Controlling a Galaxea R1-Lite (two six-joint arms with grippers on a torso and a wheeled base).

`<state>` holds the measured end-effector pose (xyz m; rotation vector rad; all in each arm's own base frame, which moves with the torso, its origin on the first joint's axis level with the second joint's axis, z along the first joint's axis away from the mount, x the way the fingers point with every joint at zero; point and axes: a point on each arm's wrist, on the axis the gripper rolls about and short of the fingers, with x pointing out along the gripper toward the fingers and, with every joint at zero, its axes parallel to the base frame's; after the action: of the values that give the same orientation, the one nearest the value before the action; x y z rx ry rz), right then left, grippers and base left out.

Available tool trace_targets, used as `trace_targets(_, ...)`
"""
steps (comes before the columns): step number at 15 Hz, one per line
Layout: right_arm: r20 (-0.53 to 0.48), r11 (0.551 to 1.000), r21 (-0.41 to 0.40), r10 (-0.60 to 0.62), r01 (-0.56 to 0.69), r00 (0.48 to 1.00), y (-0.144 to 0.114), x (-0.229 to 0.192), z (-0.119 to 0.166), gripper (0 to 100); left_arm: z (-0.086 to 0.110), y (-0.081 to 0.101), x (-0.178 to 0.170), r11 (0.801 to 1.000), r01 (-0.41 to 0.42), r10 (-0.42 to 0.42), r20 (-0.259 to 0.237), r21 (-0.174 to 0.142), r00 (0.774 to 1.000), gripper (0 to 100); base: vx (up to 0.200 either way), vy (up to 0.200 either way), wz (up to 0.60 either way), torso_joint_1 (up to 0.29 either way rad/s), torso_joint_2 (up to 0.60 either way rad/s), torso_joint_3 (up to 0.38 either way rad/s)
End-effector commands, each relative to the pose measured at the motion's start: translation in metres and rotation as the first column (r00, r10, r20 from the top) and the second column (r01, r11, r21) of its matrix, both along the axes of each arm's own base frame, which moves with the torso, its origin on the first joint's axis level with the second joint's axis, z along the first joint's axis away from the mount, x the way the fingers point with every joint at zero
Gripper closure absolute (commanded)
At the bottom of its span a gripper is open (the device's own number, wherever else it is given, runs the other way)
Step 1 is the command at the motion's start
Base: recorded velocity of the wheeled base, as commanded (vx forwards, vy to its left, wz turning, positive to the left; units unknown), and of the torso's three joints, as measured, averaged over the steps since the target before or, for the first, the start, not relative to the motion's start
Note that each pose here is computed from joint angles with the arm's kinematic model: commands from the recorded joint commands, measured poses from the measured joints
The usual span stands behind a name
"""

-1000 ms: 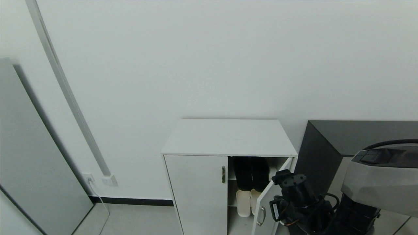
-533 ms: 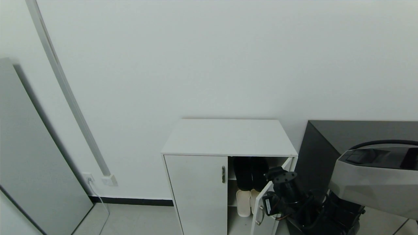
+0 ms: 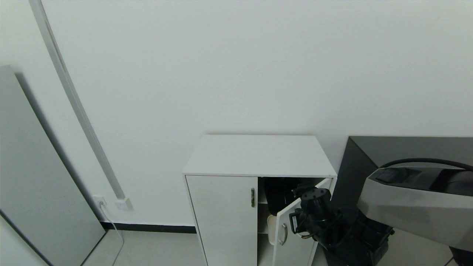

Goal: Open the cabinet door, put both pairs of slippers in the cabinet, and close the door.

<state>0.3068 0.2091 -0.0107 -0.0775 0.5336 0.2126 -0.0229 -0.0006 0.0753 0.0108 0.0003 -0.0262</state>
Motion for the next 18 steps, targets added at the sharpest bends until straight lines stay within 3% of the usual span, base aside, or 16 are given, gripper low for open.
trace_targets(1,0.001,1.000,-0.001,-0.011,0.011,1.000,0.001,0.009,-0.008,100,0.000,0.000,0.000,1.000,0.000,0.000,-0.001,0.000,1.000,100,0.000,0.000,0.00,0.000,0.00,0.000)
trace_targets(11,0.043,0.999,0.030,-0.033,0.032,0.999,0.016,0.047,0.002,100,0.000,0.000,0.000,1.000,0.000,0.000,-0.001,0.000,1.000,100,0.000,0.000,0.00,0.000,0.00,0.000)
trace_targets(18,0.054,0.997,0.038,-0.064,0.062,0.996,0.012,0.066,-0.004,100,0.000,0.000,0.000,1.000,0.000,0.000,-0.001,0.000,1.000,100,0.000,0.000,0.00,0.000,0.00,0.000)
